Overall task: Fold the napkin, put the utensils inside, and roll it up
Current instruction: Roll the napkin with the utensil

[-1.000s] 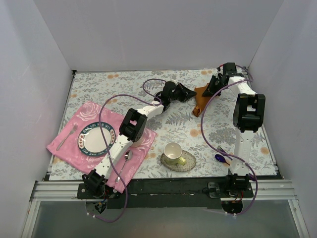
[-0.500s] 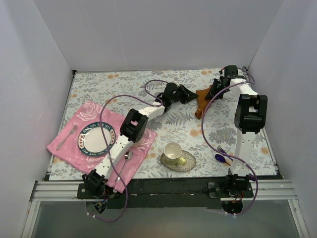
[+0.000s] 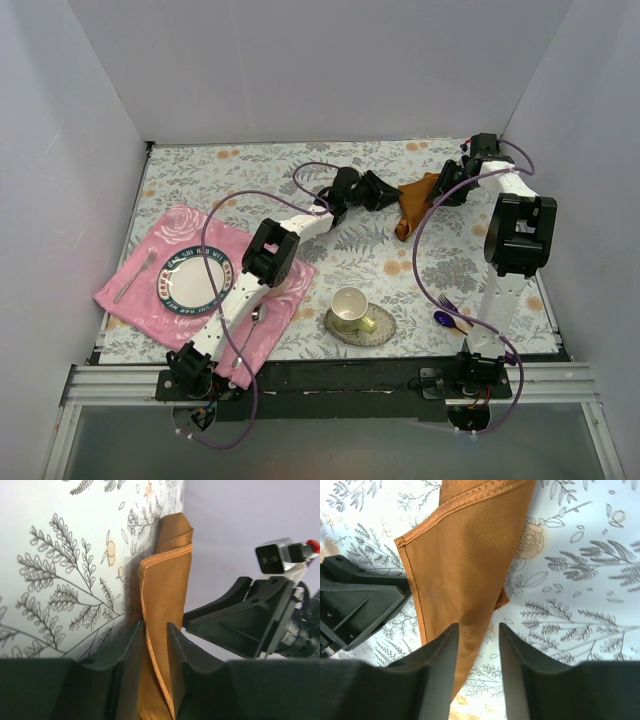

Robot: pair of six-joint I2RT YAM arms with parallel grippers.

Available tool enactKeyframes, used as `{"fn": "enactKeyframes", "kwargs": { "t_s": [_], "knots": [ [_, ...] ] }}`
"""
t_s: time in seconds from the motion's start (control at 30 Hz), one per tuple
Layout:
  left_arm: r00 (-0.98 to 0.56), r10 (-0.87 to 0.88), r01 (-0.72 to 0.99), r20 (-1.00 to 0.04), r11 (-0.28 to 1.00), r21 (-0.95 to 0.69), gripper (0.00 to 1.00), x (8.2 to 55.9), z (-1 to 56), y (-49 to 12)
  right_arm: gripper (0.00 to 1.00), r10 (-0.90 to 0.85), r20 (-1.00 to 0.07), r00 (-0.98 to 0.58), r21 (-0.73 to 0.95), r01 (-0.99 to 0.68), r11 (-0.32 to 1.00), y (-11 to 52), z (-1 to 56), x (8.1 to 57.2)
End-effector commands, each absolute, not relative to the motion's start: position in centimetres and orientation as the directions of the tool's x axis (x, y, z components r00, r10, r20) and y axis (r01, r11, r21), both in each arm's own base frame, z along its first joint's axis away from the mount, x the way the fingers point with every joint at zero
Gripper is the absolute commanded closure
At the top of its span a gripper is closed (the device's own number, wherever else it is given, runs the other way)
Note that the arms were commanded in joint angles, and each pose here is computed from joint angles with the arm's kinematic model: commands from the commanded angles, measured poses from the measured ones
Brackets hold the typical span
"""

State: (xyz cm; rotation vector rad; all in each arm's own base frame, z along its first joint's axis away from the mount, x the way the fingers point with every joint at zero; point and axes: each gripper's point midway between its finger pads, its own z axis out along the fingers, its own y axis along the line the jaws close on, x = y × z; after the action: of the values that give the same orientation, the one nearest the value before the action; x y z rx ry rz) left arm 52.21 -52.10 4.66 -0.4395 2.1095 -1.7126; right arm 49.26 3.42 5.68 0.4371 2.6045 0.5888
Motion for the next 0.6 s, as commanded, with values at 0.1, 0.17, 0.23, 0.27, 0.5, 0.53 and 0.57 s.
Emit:
{"fn": "enactKeyframes", "kwargs": {
  "t_s": [0.1,0.17,0.23,0.27,0.5,0.53,0.57],
  "knots": [
    [-0.896,-0.43,-0.007,-0.112,0.266,-0.964,0.66,51.7,8.1,-50.9,0.43,0.416,-0.412,-0.81,0.403,0.248,0.881,3.6,9.4,49.7],
    [-0.895,-0.429,-0.001,-0.121,0.272,-0.962,0.66,52.1,9.1,-50.1,0.38,0.396,-0.413,-0.82,0.344,0.262,0.902,4.0,8.8,49.7],
    [-0.902,-0.416,-0.006,-0.118,0.284,-0.959,0.65,52.0,9.5,-49.4,0.36,0.386,-0.434,-0.814,0.31,0.268,0.912,3.9,8.9,50.1],
    [-0.902,-0.411,0.005,-0.134,0.299,-0.954,0.64,52.2,9.6,-48.8,0.34,0.364,-0.434,-0.824,0.278,0.262,0.924,4.8,8.5,49.9],
    [-0.915,-0.349,0.053,-0.201,0.391,-0.919,0.63,51.0,11.5,-46.9,0.25,0.341,-0.484,-0.806,0.181,0.289,0.94,5.3,8.5,50.2],
    [-0.913,-0.344,0.07,-0.218,0.393,-0.917,0.63,50.9,12.4,-46.8,0.25,0.336,-0.48,-0.81,0.172,0.289,0.942,5.6,8.4,50.1],
    [-0.915,-0.337,0.073,-0.221,0.399,-0.914,0.64,50.7,12.4,-46.7,0.24,0.335,-0.485,-0.808,0.151,0.3,0.942,5.4,8.4,50.5]
  ]
}}
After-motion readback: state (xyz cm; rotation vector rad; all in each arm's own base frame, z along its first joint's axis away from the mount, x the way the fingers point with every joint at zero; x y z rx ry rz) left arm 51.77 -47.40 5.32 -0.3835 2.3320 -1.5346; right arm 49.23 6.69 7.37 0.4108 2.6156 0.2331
